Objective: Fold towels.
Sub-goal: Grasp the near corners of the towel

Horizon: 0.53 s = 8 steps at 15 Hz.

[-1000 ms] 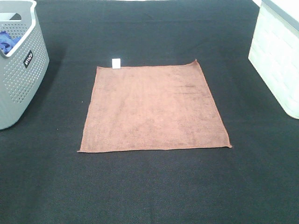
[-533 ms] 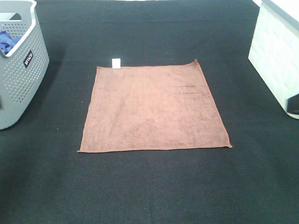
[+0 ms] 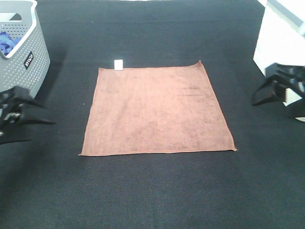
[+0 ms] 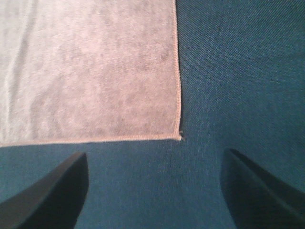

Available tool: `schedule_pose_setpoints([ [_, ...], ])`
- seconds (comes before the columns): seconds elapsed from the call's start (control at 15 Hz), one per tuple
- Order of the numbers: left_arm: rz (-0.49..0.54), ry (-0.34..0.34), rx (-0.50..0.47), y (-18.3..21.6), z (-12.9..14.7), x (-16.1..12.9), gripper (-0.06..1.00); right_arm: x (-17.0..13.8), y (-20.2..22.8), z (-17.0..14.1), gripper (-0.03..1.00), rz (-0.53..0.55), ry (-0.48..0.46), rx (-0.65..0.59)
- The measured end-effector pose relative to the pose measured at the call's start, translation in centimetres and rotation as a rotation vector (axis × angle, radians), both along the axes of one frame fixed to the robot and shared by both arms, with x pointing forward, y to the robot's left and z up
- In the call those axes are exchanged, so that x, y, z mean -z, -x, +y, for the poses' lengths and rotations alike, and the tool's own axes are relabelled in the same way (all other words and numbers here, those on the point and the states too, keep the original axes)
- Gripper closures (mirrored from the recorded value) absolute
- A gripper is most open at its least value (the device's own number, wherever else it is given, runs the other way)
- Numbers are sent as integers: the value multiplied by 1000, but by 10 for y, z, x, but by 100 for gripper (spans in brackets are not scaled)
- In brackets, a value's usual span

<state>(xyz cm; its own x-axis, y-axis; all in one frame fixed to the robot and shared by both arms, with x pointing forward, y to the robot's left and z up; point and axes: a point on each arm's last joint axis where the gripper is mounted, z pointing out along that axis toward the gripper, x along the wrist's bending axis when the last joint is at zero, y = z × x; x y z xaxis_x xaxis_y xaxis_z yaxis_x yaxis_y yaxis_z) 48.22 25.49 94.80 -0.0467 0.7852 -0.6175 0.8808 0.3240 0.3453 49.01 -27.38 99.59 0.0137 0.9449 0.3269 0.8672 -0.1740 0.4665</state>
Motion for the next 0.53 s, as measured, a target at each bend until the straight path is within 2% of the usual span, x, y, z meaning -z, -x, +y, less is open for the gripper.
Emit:
schedule_pose_setpoints([
  [0.07, 32, 42, 19, -14, -3, 10, 27, 8, -14, 0, 24, 32, -12, 8],
  [0.13, 49, 53, 20, -23, -4, 16, 27, 14, -21, 1, 24, 56, -14, 10],
  [0.33, 119, 55, 20, -48, -4, 43, 27, 49, -47, 3, 24, 169, -22, -29],
  [0.47, 143, 67, 7, -60, -4, 55, 27, 70, -62, 5, 24, 215, -36, -58],
  [0.53, 143, 67, 7, -60, -4, 55, 27, 70, -62, 5, 24, 215, -36, -58],
])
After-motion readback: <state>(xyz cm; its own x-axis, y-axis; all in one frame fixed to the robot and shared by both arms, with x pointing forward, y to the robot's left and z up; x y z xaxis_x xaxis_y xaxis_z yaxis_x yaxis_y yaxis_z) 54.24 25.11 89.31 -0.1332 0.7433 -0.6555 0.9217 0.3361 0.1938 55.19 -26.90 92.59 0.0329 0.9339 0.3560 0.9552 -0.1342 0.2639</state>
